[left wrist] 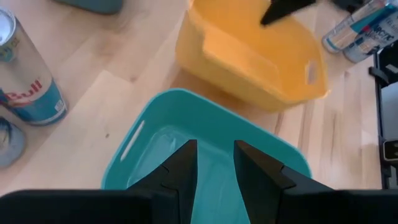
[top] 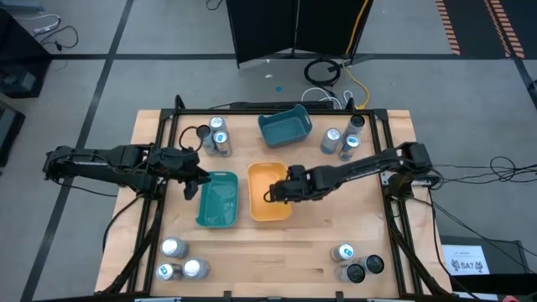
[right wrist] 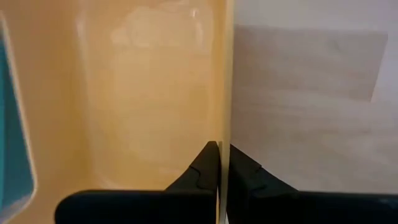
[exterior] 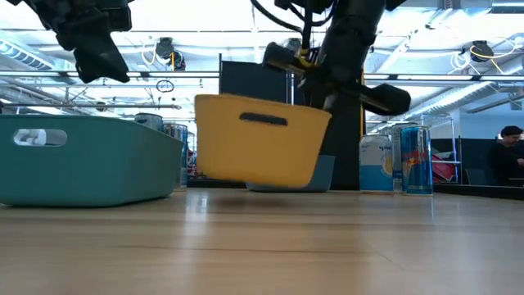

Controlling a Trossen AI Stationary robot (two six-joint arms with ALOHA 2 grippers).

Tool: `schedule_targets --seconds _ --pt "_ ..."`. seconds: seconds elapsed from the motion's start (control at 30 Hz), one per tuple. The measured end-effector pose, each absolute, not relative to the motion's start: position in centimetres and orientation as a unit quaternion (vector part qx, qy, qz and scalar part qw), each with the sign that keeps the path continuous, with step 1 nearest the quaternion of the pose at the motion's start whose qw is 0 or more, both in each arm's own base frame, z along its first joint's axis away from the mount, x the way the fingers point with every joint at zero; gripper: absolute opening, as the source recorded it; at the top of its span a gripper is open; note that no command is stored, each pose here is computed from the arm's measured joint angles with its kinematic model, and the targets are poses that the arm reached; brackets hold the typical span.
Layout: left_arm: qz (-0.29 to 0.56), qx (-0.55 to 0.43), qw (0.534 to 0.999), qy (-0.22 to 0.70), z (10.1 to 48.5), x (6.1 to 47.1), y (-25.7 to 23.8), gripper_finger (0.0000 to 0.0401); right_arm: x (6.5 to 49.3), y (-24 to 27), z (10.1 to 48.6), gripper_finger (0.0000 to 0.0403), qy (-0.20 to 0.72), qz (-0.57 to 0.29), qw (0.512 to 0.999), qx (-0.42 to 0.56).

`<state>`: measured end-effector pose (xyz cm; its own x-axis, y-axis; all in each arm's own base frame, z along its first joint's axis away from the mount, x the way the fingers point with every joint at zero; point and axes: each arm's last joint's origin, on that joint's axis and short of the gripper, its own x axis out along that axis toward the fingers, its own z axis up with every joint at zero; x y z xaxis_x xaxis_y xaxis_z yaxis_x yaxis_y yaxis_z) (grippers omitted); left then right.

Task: Sort soda cans
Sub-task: Adjust the yellow bin with the light green bin

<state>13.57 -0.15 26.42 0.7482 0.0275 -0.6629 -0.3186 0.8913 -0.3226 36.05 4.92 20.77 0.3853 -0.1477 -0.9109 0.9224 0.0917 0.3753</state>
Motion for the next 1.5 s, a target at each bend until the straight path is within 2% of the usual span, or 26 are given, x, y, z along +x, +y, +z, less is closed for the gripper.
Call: schedule_targets --seconds 0.17,0.5,0.8,1.3,1.5 --pt "0.096 -0.212 0.913 0.335 26.5 13.7 -0.1 0.0115 36.1 6.4 20.2 0.0 0.347 -0.433 0.61 0.566" --pt "0.155 -0.189 0.917 0.315 26.6 13.7 0.2 0.0115 36.0 8.0 20.5 0.0 0.332 -0.432 0.59 0.596" --pt "0.164 -0.185 0.916 0.315 26.6 13.7 0.3 0.0115 36.2 8.3 18.4 0.0 0.371 -0.448 0.572 0.578" --pt "0.165 -0.185 0.915 0.319 26.5 13.6 0.3 0.0115 37.0 7.5 18.0 0.0001 0.376 -0.426 0.599 0.564" --pt "0.161 -0.186 0.915 0.32 26.5 13.6 0.3 0.0115 37.1 7.4 18.2 0.0019 0.37 -0.424 0.596 0.573"
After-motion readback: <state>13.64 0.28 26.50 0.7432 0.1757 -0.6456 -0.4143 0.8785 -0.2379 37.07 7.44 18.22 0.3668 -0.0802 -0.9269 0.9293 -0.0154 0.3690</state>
